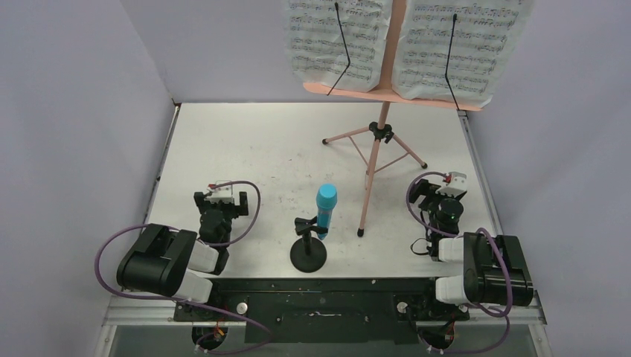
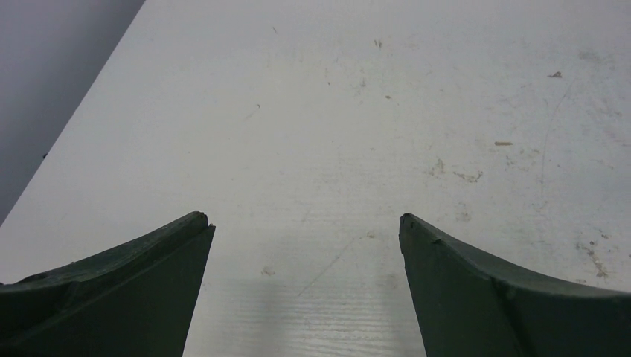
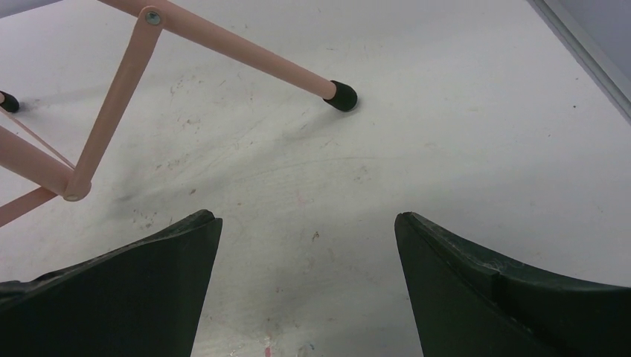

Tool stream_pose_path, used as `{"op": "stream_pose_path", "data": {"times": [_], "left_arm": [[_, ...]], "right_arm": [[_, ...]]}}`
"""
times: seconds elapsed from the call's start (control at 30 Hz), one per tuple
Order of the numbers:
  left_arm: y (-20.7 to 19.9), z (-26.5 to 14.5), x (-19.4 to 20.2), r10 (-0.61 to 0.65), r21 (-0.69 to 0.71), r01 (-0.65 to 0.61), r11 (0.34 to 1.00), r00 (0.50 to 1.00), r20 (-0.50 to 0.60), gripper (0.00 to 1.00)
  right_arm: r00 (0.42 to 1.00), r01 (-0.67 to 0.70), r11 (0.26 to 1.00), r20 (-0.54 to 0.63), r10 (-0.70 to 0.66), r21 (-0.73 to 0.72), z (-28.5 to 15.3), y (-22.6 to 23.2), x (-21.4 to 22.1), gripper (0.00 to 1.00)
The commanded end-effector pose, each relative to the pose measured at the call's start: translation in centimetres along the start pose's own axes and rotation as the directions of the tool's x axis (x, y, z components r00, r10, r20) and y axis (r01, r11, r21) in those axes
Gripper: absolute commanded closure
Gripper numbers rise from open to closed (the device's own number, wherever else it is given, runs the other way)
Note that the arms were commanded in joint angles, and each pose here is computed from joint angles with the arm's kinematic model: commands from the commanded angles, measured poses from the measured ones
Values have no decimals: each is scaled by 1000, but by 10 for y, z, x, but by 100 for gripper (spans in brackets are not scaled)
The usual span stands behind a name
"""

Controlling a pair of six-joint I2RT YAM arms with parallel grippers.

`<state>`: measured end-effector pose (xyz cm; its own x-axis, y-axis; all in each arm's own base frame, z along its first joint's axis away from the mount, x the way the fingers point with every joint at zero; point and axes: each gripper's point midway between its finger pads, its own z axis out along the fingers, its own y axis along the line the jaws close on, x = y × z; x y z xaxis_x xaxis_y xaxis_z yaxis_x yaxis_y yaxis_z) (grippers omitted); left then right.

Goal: Set up the instrument practice props

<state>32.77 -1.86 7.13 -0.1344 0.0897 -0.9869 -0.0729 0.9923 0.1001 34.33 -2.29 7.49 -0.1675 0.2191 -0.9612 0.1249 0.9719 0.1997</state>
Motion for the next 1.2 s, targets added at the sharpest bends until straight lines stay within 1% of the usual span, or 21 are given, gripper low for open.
{"op": "stream_pose_path", "data": {"times": [0.0,0.03,0.1,0.17,0.2,0.23,0.27,0.33,0.47,0.57,0.6,0.73,0.77,0.87,1.17], "left_arm": [[8,7,-47,-71,-30,77,997,982,177,4],[10,9,-44,-77,-35,84,996,984,163,4],[9,15,-44,-72,-29,78,997,984,163,4],[7,17,-41,-76,-5,77,997,988,136,3],[4,19,-40,-73,14,72,997,990,121,1],[4,21,-40,-76,25,74,997,990,118,6],[3,23,-40,-77,34,73,997,990,118,9],[3,26,-40,-78,41,74,996,991,112,10],[5,32,-39,-86,35,83,996,992,89,5],[7,36,-37,-83,27,82,996,994,69,4],[8,35,-37,-83,24,82,996,994,71,3],[11,38,-36,-95,3,95,995,994,57,4],[13,39,-35,-119,-19,120,993,992,52,4],[22,39,-35,-134,-75,138,988,989,56,4],[22,42,-34,-141,-75,144,987,989,45,4]], "right_arm": [[989,81,996,123,-86,42,0,2,-30,10],[982,110,991,147,-120,74,-3,0,-33,10],[963,190,978,178,-202,82,-7,11,-34,10],[952,223,972,197,-235,77,-5,16,-31,10],[951,228,971,199,-237,71,-3,17,-27,10],[951,229,971,197,-238,71,-1,16,-23,10],[952,230,971,192,-240,71,0,16,-20,10],[951,235,970,188,-244,66,1,16,-17,10],[957,247,967,138,-254,63,13,18,-11,10],[962,265,962,44,-268,62,33,20,-1,10],[965,257,965,35,-259,50,37,20,0,10],[966,254,965,34,-256,61,37,17,0,10],[966,253,965,34,-255,62,37,16,-1,10],[967,250,966,34,-253,58,37,17,0,10],[967,249,967,33,-251,53,37,18,0,10]]}}
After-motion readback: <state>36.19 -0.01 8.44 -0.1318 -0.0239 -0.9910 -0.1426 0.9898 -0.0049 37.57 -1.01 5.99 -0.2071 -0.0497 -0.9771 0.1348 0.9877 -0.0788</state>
